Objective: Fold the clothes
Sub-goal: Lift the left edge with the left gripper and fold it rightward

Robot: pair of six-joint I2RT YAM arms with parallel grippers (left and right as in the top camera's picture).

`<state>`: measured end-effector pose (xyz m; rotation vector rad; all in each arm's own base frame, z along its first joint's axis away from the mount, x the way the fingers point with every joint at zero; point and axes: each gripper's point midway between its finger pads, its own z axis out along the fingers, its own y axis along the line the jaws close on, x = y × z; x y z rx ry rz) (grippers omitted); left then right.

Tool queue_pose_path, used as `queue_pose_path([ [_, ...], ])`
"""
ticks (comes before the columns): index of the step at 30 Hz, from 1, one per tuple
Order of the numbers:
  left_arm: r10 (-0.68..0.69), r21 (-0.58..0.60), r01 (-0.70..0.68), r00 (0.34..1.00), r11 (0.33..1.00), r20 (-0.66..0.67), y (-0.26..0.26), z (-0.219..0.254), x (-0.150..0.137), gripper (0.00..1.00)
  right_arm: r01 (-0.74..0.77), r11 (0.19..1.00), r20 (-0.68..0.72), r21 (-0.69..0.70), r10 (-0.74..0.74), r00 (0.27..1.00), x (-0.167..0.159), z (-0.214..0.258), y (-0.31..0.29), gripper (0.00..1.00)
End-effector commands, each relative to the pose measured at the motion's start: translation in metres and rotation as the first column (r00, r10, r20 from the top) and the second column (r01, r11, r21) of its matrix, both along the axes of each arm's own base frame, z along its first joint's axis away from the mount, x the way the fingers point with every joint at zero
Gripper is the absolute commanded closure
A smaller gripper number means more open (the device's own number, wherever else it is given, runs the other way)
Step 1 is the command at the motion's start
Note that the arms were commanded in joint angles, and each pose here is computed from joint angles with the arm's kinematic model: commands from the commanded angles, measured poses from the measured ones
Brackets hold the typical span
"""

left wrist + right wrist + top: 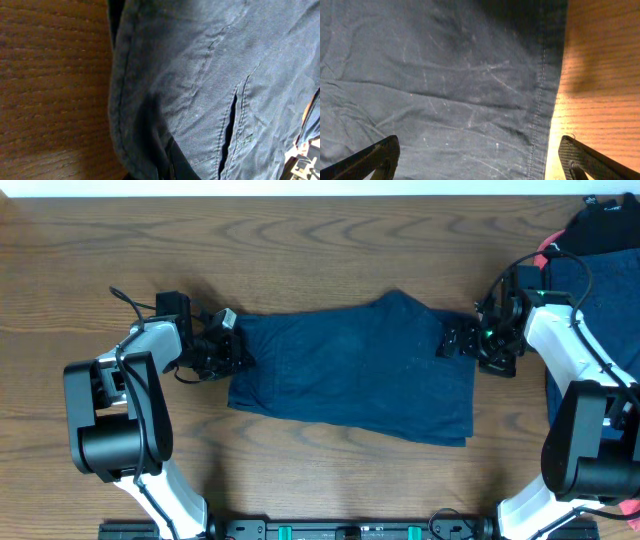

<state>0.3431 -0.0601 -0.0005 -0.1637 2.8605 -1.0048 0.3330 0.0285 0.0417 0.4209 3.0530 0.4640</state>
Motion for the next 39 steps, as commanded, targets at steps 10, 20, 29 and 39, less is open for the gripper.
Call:
queue_pose_path([
  [10, 0.219, 0.217, -0.198, 0.972, 0.956, -0.08, 0.081, 0.017, 0.015, 0.94, -0.023, 0.999, 0.011, 0.032, 0.023, 1.0, 0.002, 0.001, 0.008, 0.01],
  [20, 0.203, 0.288, -0.184, 0.978, 0.94, -0.038, 0.081, 0.073, 0.037, 0.94, -0.046, 0.997, 0.085, 0.07, 0.04, 0.996, 0.019, 0.005, 0.029, 0.01],
  [29, 0.089, 0.349, -0.122, 0.99, 0.929, 0.108, 0.045, 0.147, 0.044, 0.94, 0.087, 0.973, 0.133, -0.216, -0.059, 0.989, 0.036, -0.004, -0.009, 0.12],
  [39, -0.081, 0.367, -0.019, 0.964, 0.93, 0.255, -0.024, 0.206, 0.021, 0.94, 0.086, 0.976, 0.153, -0.201, -0.056, 0.987, 0.039, -0.01, -0.004, 0.5],
])
